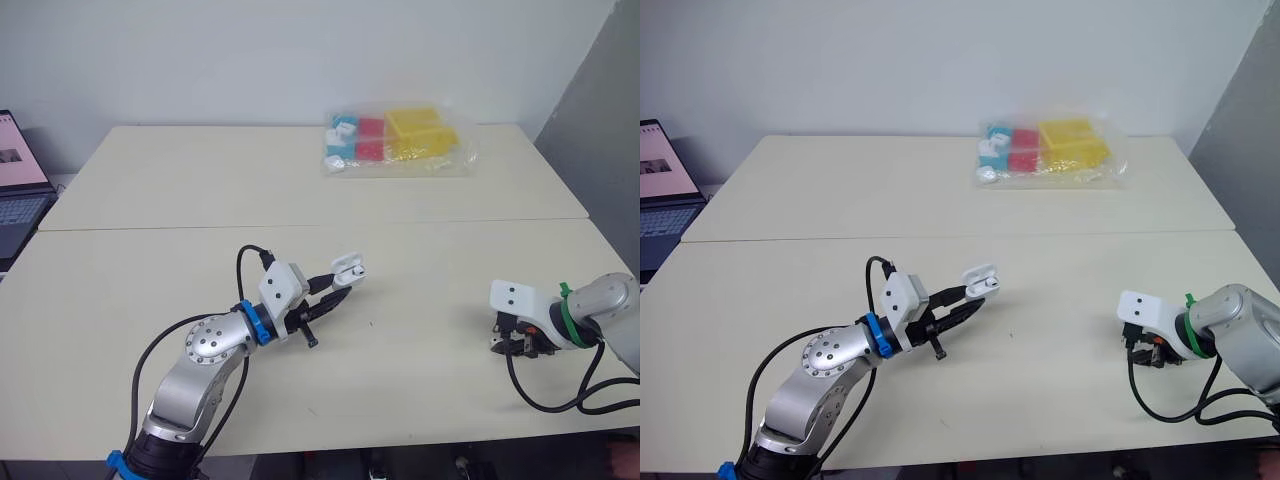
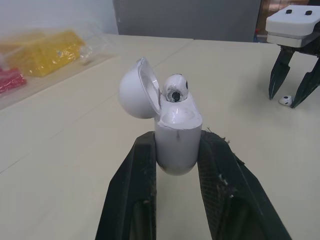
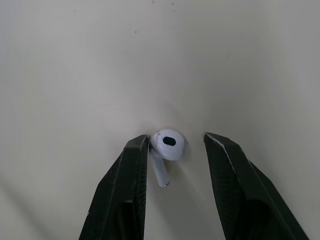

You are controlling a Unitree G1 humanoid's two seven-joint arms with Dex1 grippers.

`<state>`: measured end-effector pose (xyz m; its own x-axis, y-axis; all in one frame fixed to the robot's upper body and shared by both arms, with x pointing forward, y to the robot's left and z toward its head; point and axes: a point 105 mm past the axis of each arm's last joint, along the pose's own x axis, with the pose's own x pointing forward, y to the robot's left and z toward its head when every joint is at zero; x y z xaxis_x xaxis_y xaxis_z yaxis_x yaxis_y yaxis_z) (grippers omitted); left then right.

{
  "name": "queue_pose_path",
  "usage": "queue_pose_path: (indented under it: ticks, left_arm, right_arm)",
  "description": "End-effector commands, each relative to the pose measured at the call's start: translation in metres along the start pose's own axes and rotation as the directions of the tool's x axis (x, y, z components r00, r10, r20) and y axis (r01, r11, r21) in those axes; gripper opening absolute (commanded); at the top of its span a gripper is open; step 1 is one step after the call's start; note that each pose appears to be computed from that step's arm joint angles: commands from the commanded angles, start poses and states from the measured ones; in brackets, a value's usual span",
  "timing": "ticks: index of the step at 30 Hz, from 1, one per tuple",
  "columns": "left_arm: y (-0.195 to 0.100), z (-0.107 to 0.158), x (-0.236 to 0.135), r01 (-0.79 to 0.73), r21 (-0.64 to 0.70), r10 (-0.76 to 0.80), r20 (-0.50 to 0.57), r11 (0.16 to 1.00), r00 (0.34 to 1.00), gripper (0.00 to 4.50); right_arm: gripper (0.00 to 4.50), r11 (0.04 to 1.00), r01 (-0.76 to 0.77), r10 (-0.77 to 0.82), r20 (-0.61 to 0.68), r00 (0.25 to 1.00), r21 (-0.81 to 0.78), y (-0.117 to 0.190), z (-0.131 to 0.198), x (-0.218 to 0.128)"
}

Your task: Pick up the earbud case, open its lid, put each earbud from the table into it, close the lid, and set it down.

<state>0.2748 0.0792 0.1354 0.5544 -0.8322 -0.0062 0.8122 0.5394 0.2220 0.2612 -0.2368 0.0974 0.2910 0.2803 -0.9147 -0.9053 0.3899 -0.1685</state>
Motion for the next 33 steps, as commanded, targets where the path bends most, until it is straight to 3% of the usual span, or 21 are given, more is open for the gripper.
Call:
queue_pose_path:
  ticks: [1, 3, 5, 6, 13, 17, 21, 23, 27, 31, 33]
  left_arm:
    - [-0.001, 0.007, -0.001, 0.001, 0.030, -0.002, 0.029, 1.000, 1.000, 0.78]
    - [0.000, 0.007, -0.001, 0.001, 0.031, -0.002, 0.029, 1.000, 1.000, 0.78]
    - [0.000, 0.007, 0.000, 0.002, 0.031, -0.003, 0.030, 1.000, 1.000, 0.78]
    - [0.000, 0.006, 0.000, 0.002, 0.032, -0.003, 0.030, 0.999, 1.000, 0.78]
    - [0.001, 0.006, 0.001, 0.003, 0.034, -0.004, 0.036, 0.999, 0.999, 0.78]
    - [0.005, 0.010, 0.003, -0.010, 0.033, 0.009, 0.057, 0.999, 0.998, 0.78]
    - [0.009, 0.016, 0.004, -0.027, 0.002, 0.026, 0.093, 1.000, 0.995, 0.78]
    - [0.008, 0.021, 0.006, -0.023, -0.011, 0.024, 0.123, 1.000, 0.992, 0.78]
    - [0.006, 0.024, 0.008, -0.015, -0.012, 0.016, 0.145, 1.000, 0.989, 0.78]
    - [0.007, 0.026, 0.014, 0.000, -0.014, 0.003, 0.166, 1.000, 0.986, 0.78]
    - [0.007, 0.026, 0.016, 0.010, -0.013, -0.008, 0.170, 1.000, 0.985, 0.78]
  right_arm:
    - [1.62, 1.000, -0.023, 0.023, -0.004, 1.000, -0.011, 0.003, 0.001, 0.003]
    - [1.20, 1.000, -0.028, 0.028, -0.010, 1.000, -0.007, 0.003, 0.000, 0.002]
    - [0.51, 1.000, -0.028, 0.028, -0.013, 1.000, -0.007, 0.003, -0.001, 0.001]
    - [0.41, 1.000, -0.028, 0.028, -0.011, 1.000, -0.006, 0.003, -0.001, 0.000]
    - [0.42, 0.999, -0.009, 0.010, 0.019, 1.000, -0.040, 0.000, 0.006, -0.007]
    - [0.42, 0.986, 0.024, 0.013, 0.218, 0.976, -0.166, 0.004, 0.051, -0.037]
    - [0.42, 0.981, 0.020, 0.058, 0.398, 0.915, -0.191, 0.016, 0.085, -0.056]
    - [0.42, 0.980, 0.055, 0.056, 0.536, 0.843, -0.189, 0.021, 0.111, -0.066]
    - [0.42, 0.982, 0.064, 0.073, 0.674, 0.735, -0.176, 0.030, 0.138, -0.078]
    - [0.42, 0.998, 0.056, 0.000, 0.930, 0.367, -0.022, 0.032, 0.193, -0.098]
    - [0.42, 0.999, 0.007, -0.042, 0.968, 0.247, 0.042, 0.035, 0.210, -0.097]
